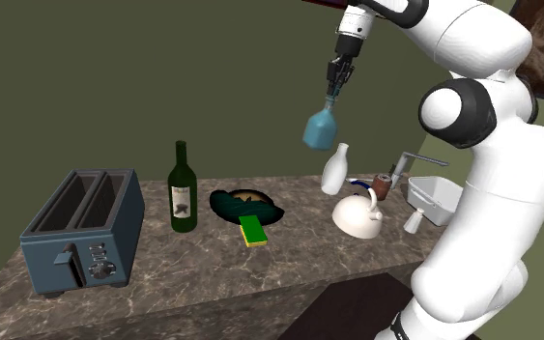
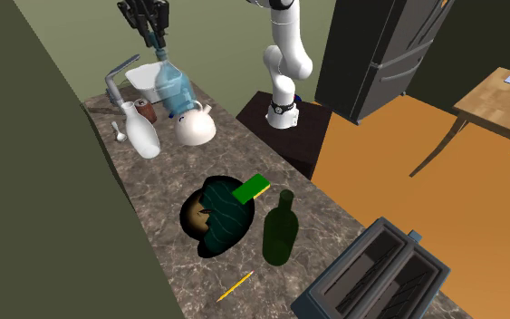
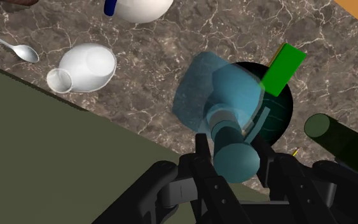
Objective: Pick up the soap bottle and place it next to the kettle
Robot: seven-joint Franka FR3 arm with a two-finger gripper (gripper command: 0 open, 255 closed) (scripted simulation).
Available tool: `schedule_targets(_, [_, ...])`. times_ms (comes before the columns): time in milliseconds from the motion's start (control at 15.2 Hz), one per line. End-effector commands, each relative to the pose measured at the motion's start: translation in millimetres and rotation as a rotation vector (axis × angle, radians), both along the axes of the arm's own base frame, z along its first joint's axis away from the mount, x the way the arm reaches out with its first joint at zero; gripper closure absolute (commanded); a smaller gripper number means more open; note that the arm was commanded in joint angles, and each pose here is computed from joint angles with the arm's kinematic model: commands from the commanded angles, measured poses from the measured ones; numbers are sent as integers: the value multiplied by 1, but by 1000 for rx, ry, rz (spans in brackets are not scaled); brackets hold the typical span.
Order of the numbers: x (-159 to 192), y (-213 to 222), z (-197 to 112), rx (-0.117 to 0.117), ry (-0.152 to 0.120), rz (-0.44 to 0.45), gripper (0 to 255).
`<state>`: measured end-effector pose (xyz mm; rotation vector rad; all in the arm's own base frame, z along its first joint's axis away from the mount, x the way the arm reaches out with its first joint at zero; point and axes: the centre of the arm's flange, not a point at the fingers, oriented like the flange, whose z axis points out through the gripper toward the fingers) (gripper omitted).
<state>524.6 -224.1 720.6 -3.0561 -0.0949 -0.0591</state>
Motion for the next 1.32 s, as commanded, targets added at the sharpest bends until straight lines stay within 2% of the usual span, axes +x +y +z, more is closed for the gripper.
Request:
schedule_targets(0, [-2,-15,-4,0,-1,2,255])
schedule_targets(1254, [-2,-15,-104,0,-1,2,255])
